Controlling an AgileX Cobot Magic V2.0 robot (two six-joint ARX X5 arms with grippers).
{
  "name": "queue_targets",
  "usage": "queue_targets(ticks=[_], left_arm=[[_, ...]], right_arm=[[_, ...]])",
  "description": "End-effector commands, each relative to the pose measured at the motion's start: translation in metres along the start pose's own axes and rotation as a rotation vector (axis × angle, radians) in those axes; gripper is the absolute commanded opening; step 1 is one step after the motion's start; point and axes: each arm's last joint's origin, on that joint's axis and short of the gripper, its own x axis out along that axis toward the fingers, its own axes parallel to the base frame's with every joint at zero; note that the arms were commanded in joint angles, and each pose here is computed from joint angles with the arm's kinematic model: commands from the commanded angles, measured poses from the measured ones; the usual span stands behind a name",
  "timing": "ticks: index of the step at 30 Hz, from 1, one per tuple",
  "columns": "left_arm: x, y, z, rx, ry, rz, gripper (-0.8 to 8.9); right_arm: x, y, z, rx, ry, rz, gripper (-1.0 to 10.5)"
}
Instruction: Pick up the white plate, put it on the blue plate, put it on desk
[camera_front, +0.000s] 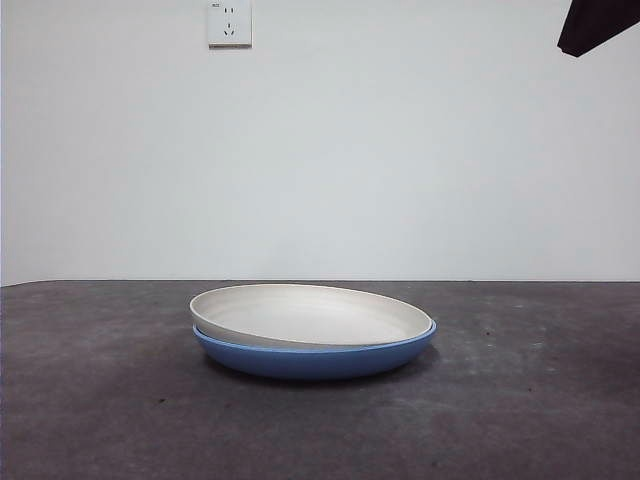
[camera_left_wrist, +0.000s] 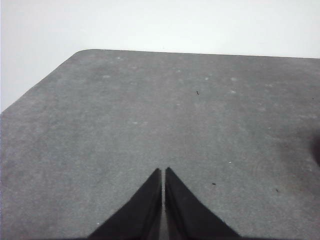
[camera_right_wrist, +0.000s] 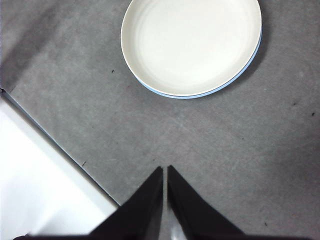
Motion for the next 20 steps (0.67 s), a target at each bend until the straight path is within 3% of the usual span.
queue_targets(ticks=[1,14,17,20], left_arm=[[0.002,0.0,-0.007,-0.009,0.025,0.007,0.1],[0.002,0.0,-0.007,-0.009,0.025,0.007,0.1],[0.002,0.0,-0.007,-0.009,0.025,0.007,0.1],[0.002,0.0,-0.007,-0.009,0.025,0.007,0.1]], right_arm=[[-0.002,0.002,0.005,-0.023,-0.017,0.007,0.1],[-0.005,0.002,0.004,-0.032,-0.03,-0.005,0.1],[-0.016,-0.004,0.005,-0.102,-0.109,-0.062,0.1],[-0.034,-0.011,0.007,-0.089,-0.277,-0.109,0.1]])
